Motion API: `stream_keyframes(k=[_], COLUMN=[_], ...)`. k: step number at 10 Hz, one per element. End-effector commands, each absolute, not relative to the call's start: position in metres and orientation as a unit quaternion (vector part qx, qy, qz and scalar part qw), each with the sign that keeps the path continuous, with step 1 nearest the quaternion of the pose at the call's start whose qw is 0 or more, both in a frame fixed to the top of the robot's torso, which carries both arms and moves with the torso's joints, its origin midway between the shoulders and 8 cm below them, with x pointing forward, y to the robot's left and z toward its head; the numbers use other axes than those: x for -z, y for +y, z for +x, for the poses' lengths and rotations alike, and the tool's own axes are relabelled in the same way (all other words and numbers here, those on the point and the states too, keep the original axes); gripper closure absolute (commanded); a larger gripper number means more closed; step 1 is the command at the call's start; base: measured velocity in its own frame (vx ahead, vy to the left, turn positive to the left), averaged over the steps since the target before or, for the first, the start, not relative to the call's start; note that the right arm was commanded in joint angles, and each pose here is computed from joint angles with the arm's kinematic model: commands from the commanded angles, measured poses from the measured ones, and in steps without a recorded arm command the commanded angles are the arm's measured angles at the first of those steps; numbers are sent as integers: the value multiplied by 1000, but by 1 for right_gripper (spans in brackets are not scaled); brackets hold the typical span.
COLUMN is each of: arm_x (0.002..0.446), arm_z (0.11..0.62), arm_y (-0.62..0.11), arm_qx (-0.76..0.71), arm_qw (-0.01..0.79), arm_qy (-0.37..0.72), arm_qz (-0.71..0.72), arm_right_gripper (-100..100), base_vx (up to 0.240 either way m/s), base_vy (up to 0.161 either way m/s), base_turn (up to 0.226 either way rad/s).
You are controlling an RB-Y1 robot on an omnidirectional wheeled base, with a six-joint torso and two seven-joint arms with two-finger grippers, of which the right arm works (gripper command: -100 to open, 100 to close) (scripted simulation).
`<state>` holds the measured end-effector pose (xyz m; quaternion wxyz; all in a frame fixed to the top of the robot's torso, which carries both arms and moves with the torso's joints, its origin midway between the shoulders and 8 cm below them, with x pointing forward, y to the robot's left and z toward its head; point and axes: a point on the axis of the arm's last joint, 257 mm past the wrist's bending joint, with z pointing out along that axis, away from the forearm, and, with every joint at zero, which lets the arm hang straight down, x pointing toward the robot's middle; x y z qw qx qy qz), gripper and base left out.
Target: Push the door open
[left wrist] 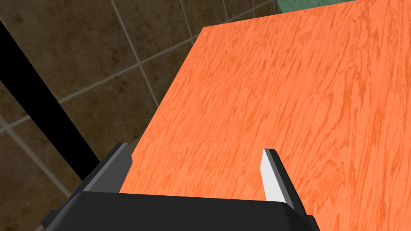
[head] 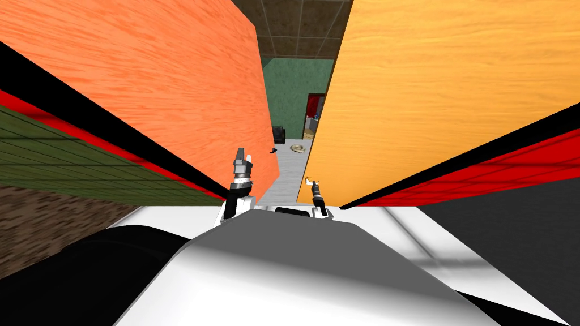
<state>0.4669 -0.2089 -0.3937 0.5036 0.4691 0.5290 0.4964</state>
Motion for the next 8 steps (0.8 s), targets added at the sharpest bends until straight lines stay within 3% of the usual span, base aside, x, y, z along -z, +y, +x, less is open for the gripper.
stream_keyframes(k=[1,6,8], arm_x=[389,386,391], arm_z=[471,474,471], arm_y=[-231,-268,-268], arm_qx=[-487,-465,-462], arm_qw=[521,542,540], arm_qy=[521,506,508], arm_qz=[469,484,487], arm_right_gripper=[100,100,100], base_vx=[185,189,97], base_vy=[44,85,34], base_turn=[-39,-88,-15])
